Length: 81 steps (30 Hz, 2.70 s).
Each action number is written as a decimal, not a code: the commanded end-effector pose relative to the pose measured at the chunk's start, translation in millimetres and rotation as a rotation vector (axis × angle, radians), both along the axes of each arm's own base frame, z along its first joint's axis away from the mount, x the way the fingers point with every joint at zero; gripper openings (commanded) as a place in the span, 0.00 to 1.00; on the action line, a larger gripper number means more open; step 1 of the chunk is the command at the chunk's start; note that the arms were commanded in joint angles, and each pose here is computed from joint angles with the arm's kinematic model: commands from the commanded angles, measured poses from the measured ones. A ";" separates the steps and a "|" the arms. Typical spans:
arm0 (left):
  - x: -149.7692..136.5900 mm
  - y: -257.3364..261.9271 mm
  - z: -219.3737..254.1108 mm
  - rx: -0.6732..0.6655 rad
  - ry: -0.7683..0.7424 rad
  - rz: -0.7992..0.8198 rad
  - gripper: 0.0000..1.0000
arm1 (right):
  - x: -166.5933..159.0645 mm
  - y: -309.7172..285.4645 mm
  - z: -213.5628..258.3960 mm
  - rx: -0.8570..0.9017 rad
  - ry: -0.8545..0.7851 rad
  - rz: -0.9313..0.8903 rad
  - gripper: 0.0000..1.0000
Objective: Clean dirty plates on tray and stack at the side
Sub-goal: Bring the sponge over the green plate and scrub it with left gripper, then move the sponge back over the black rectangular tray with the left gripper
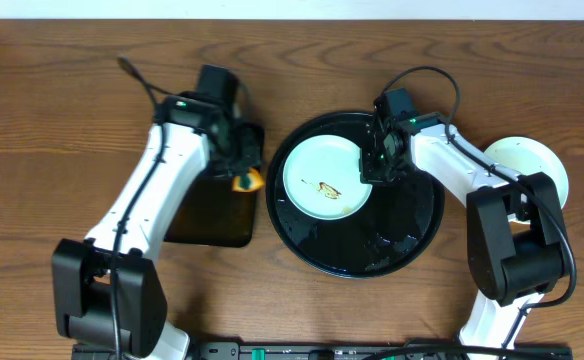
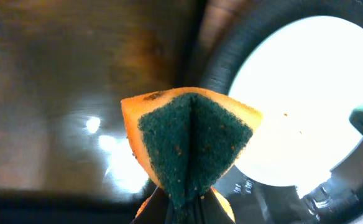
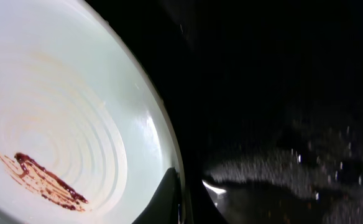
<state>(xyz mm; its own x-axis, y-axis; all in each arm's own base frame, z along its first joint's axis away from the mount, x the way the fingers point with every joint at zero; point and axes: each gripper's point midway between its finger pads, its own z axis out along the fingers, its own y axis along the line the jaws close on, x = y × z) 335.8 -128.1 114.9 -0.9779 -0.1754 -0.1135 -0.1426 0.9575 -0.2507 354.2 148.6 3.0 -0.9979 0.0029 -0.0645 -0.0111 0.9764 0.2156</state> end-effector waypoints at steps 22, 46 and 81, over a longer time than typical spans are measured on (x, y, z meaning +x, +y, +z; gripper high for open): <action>-11.1 -174.7 -68.1 -0.361 0.124 -0.167 0.07 | -25.9 -11.7 -22.0 -0.096 0.088 0.021 0.01; 18.7 -77.3 -130.3 0.047 0.111 0.079 0.08 | -35.3 -16.1 -22.2 -0.113 0.127 0.021 0.01; 31.3 58.0 -3.0 0.166 -0.095 0.137 0.08 | -32.3 -15.0 -22.2 -0.109 0.114 0.021 0.13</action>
